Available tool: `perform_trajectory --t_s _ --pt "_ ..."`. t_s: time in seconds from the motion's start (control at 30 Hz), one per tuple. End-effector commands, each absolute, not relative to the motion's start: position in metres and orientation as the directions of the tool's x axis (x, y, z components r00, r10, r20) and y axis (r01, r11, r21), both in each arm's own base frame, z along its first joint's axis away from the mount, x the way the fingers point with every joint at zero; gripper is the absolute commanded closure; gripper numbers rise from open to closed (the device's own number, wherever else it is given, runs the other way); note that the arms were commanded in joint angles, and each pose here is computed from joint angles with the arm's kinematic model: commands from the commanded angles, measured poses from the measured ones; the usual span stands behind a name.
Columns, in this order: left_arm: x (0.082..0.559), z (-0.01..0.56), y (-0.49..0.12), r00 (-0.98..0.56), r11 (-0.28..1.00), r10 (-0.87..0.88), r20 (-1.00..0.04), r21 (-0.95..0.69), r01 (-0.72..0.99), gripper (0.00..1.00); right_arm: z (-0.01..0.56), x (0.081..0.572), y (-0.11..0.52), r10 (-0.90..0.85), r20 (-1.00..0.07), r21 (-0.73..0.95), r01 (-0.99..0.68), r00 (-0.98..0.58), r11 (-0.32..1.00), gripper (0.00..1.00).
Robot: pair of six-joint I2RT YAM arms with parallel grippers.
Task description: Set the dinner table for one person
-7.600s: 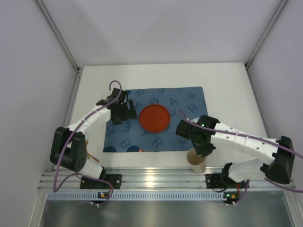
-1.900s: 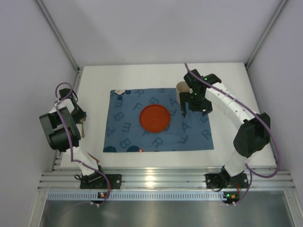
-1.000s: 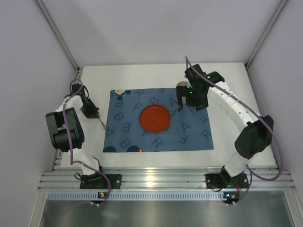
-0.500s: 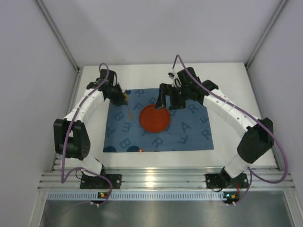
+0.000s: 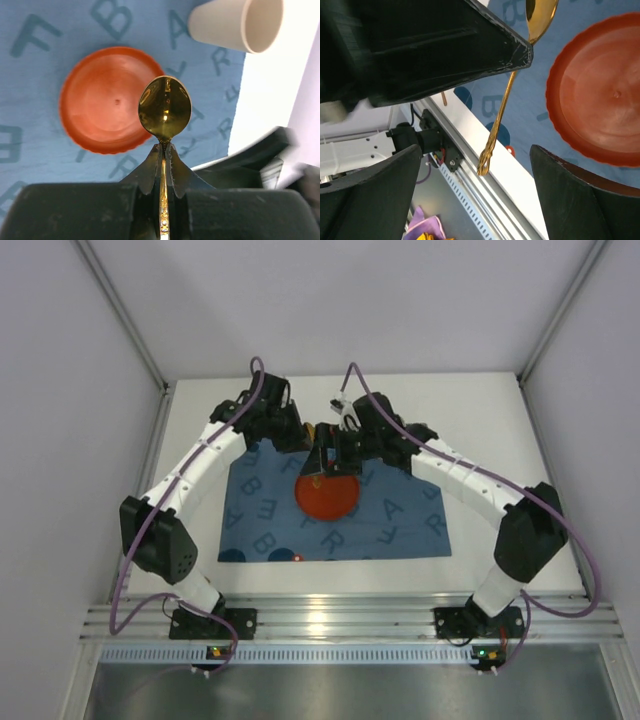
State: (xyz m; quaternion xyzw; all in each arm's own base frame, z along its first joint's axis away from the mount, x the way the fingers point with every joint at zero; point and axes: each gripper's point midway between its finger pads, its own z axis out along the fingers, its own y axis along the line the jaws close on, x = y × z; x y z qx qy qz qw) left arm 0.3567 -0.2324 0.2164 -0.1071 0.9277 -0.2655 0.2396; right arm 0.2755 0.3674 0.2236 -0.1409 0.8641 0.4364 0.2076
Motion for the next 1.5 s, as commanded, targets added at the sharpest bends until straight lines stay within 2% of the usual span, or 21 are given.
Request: perform_trajectory --t_s 0.0,0.1,0.13,0.17,0.2,0.3,0.53,0.57,0.6,0.7,0.73,0.8,0.93,1.07,1.3,1.47 --pt "0.351 0.250 -0.245 -0.847 0.797 -0.363 -0.389 -0.601 -0.066 1.00 0.220 0.272 0.382 -0.058 -0.510 0.698 -0.453 -0.858 0.554 0.12" --pt "0.348 0.262 -0.250 -0.843 0.779 -0.371 -0.388 -0.625 -0.055 1.00 0.209 0.271 0.382 -0.055 -0.508 0.692 -0.445 -0.860 0.569 0.25" --pt "0.347 0.264 -0.250 -0.842 0.774 -0.376 -0.386 -0.630 -0.056 1.00 0.204 0.272 0.381 -0.054 -0.506 0.688 -0.441 -0.861 0.577 0.41" --pt "0.347 0.269 -0.250 -0.838 0.772 -0.376 -0.395 -0.634 -0.048 1.00 0.204 0.272 0.380 -0.053 -0.510 0.684 -0.442 -0.859 0.580 0.50" --pt "0.346 0.268 -0.248 -0.837 0.776 -0.378 -0.396 -0.629 -0.052 1.00 0.204 0.273 0.378 -0.048 -0.516 0.677 -0.442 -0.855 0.589 0.74" --pt "0.345 0.263 -0.244 -0.837 0.791 -0.371 -0.402 -0.610 -0.058 1.00 0.209 0.274 0.373 -0.044 -0.537 0.660 -0.452 -0.842 0.600 1.00" --pt "0.342 0.249 -0.241 -0.841 0.801 -0.361 -0.403 -0.595 -0.058 1.00 0.216 0.271 0.345 -0.018 -0.577 0.615 -0.449 -0.817 0.648 1.00" --pt "0.341 0.242 -0.240 -0.848 0.809 -0.352 -0.395 -0.585 -0.063 0.94 0.208 0.270 0.337 -0.010 -0.563 0.616 -0.428 -0.827 0.662 1.00" --pt "0.339 0.239 -0.239 -0.851 0.815 -0.348 -0.393 -0.575 -0.068 0.82 0.215 0.269 0.332 0.006 -0.574 0.618 -0.428 -0.819 0.659 1.00" --pt "0.337 0.221 -0.226 -0.857 0.857 -0.328 -0.398 -0.507 -0.093 0.38 0.213 0.267 0.308 0.044 -0.570 0.619 -0.394 -0.820 0.679 1.00" --pt "0.335 0.217 -0.221 -0.857 0.872 -0.315 -0.407 -0.481 -0.091 0.27 0.201 0.263 0.297 0.045 -0.550 0.611 -0.365 -0.834 0.703 1.00" --pt "0.334 0.212 -0.203 -0.844 0.901 -0.313 -0.435 -0.417 -0.119 0.19 0.201 0.262 0.275 0.081 -0.549 0.610 -0.333 -0.832 0.719 1.00" --pt "0.330 0.195 -0.160 -0.833 0.927 -0.323 -0.448 -0.327 -0.184 0.18 0.170 0.249 0.237 0.129 -0.500 0.612 -0.244 -0.857 0.752 1.00" --pt "0.315 0.178 -0.101 -0.811 0.908 -0.404 -0.423 -0.295 -0.298 0.18 0.125 0.235 0.205 0.155 -0.429 0.585 -0.143 -0.890 0.799 1.00" --pt "0.279 0.152 0.014 -0.733 0.829 -0.545 -0.406 -0.129 -0.544 0.18 0.067 0.226 0.194 0.183 -0.341 0.570 -0.048 -0.922 0.820 1.00" --pt "0.255 0.129 0.035 -0.705 0.785 -0.592 -0.390 -0.082 -0.614 0.19 0.048 0.238 0.194 0.218 -0.322 0.578 -0.008 -0.921 0.816 1.00"
